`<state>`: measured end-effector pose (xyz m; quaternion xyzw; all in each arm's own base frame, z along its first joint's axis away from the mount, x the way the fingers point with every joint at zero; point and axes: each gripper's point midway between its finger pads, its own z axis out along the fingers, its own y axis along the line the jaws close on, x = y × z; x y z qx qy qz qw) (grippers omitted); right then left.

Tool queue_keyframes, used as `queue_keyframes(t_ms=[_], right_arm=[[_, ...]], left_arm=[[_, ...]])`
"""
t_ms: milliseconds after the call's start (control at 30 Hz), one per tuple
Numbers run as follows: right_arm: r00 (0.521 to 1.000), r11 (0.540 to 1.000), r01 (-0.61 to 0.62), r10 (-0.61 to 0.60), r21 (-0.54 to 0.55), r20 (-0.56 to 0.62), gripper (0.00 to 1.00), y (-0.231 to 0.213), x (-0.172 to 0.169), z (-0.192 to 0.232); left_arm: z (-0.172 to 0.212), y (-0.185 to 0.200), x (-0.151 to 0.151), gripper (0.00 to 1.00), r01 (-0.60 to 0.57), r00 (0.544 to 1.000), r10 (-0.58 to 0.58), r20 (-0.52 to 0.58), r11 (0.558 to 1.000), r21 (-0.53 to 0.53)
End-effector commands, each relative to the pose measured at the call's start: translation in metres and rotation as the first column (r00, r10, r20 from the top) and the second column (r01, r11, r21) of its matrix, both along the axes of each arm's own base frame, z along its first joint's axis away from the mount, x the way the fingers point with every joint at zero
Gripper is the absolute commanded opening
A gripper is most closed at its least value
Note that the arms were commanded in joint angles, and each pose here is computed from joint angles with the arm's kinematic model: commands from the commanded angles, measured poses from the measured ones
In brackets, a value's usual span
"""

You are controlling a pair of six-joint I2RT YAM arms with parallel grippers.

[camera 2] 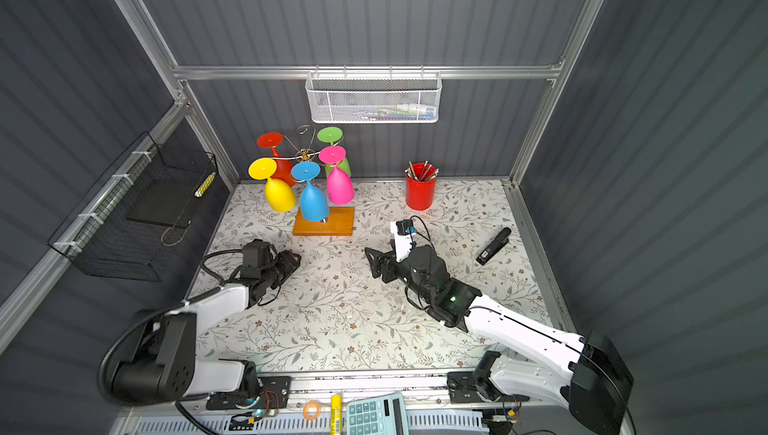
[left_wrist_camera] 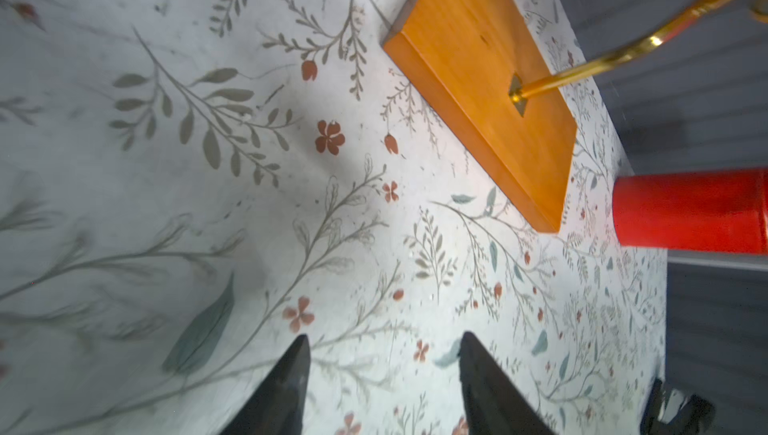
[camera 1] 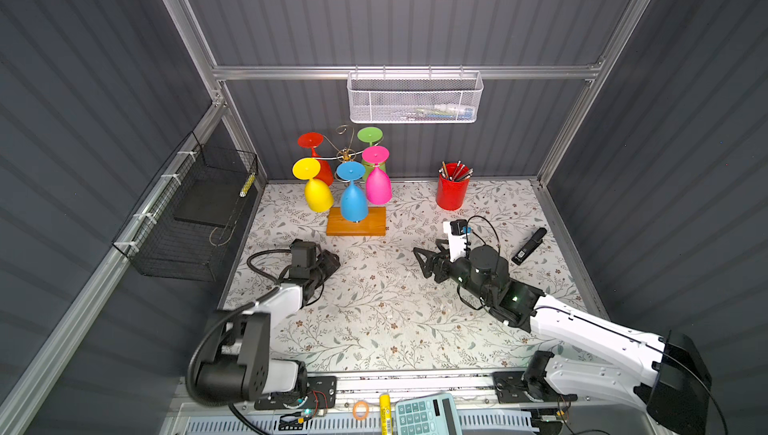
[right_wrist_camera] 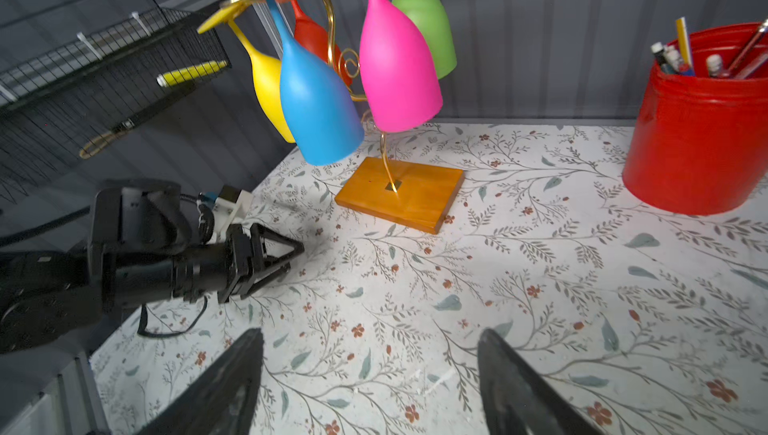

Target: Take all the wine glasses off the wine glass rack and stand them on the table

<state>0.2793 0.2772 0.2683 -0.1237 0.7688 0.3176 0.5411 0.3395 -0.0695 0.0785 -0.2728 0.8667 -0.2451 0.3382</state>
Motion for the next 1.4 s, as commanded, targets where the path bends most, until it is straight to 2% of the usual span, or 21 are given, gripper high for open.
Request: queue_keyframes(t_ms=[0, 167, 333, 533, 600, 800, 900, 1000, 1367], right_arm=[[0.998, 0.999, 0.004, -0.001, 0.047, -0.067, 0.79, 0.006, 0.009, 0.017], [0.993, 0.995, 0.018, -0.006, 0.1, -0.119, 0.77, 0.012, 0.023, 0.049], [0.987, 0.985, 0.019, 0.009, 0.171, -0.157, 0.76, 0.022, 0.036, 0.082], [0.978, 0.962, 0.034, 0.024, 0.271, -0.208, 0.73, 0.033, 0.056, 0.112], [0.972, 0.949, 0.043, 0.032, 0.312, -0.231, 0.7, 0.036, 0.066, 0.119], [0.954, 0.899, 0.072, 0.064, 0.432, -0.293, 0.63, 0.043, 0.1, 0.13], [0.942, 0.874, 0.085, 0.086, 0.479, -0.325, 0.6, 0.046, 0.118, 0.133], [0.934, 0.851, 0.075, 0.123, 0.52, -0.336, 0.59, 0.052, 0.136, 0.136], [0.922, 0.838, 0.093, 0.131, 0.538, -0.364, 0.55, 0.066, 0.175, 0.129]], left_arm=[[0.015, 0.004, -0.033, 0.67, 0.06, 0.998, -0.059, -0.015, 0.995, 0.076], [0.079, 0.007, -0.052, 0.76, 0.11, 0.986, -0.131, 0.108, 0.978, 0.18], [0.154, -0.004, -0.052, 0.78, 0.16, 0.937, -0.243, 0.25, 0.937, 0.312], [0.238, -0.031, -0.042, 0.78, 0.184, 0.841, -0.363, 0.401, 0.889, 0.419], [0.264, -0.043, -0.036, 0.78, 0.222, 0.806, -0.416, 0.421, 0.872, 0.435], [0.333, -0.057, -0.017, 0.8, 0.21, 0.697, -0.516, 0.497, 0.811, 0.546], [0.346, -0.066, -0.009, 0.81, 0.211, 0.644, -0.57, 0.511, 0.774, 0.597], [0.343, -0.07, -0.004, 0.83, 0.206, 0.61, -0.606, 0.51, 0.744, 0.636], [0.318, -0.086, -0.024, 0.85, 0.247, 0.478, -0.684, 0.551, 0.707, 0.663]])
